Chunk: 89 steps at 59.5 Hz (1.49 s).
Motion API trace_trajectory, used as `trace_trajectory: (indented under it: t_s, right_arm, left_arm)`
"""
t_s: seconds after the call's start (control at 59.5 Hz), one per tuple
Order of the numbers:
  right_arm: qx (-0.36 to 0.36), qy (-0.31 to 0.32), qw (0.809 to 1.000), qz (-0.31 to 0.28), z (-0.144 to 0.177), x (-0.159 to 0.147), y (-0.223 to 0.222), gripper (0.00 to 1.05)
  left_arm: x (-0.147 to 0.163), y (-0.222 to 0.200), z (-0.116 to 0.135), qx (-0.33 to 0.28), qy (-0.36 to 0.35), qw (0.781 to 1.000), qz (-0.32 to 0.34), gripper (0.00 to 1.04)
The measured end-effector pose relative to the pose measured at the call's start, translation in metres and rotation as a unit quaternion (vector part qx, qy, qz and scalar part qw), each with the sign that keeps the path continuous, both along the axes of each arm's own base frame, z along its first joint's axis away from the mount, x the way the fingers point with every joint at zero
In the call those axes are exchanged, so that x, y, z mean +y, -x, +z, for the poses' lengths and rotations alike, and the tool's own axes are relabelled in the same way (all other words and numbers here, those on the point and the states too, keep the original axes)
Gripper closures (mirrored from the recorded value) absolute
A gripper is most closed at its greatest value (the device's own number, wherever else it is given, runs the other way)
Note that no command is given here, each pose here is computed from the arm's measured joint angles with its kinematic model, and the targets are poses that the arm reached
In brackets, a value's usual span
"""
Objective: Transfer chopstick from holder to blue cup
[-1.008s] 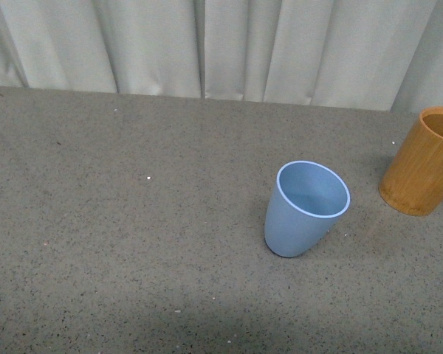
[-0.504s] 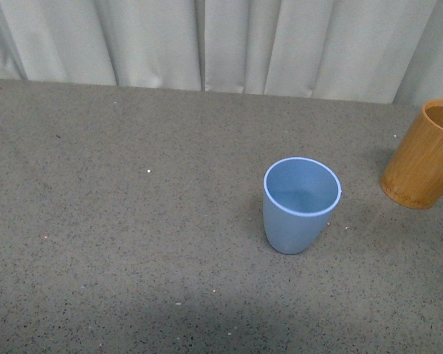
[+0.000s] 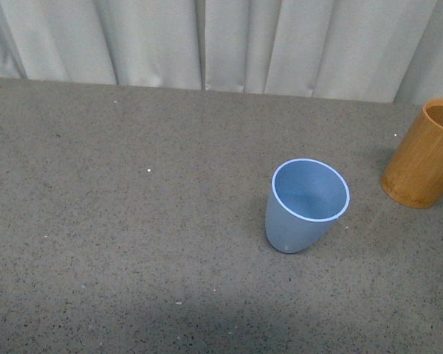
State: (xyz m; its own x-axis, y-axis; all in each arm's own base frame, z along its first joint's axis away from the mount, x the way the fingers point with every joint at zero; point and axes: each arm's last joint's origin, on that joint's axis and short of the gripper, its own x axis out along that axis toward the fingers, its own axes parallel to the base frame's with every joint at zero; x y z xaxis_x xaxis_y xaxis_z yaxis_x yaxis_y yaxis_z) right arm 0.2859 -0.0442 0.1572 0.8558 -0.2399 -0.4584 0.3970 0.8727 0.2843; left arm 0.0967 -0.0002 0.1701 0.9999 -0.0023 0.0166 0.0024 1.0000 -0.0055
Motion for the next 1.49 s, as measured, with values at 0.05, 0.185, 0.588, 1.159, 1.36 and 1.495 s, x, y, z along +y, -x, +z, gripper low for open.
trace_trajectory:
  t_s: [0.05, 0.185, 0.588, 1.159, 1.36, 1.495]
  right_arm:
    - [0.004, -0.002, 1.0, -0.001, -0.001, 0.0, -0.004, 0.1]
    - [0.013, -0.007, 1.0, -0.005, 0.0, -0.001, -0.016, 0.1]
    - [0.033, -0.026, 0.999, -0.026, -0.006, -0.003, -0.042, 0.1]
    - [0.028, -0.041, 0.998, -0.049, -0.015, 0.006, -0.074, 0.1]
    - [0.027, -0.036, 0.997, -0.059, -0.019, 0.005, -0.08, 0.1]
    - [0.022, -0.036, 0.997, -0.059, -0.02, 0.004, -0.084, 0.1]
  left_arm:
    - [0.0, 0.0, 0.0, 0.0, 0.0, 1.0, 0.0, 0.07]
    - [0.0, 0.0, 0.0, 0.0, 0.0, 1.0, 0.0, 0.07]
    - [0.0, 0.0, 0.0, 0.0, 0.0, 1.0, 0.0, 0.07]
    - [0.0, 0.0, 0.0, 0.0, 0.0, 1.0, 0.0, 0.07]
    - [0.0, 0.0, 0.0, 0.0, 0.0, 1.0, 0.0, 0.07]
    - [0.0, 0.0, 0.0, 0.0, 0.0, 1.0, 0.0, 0.07]
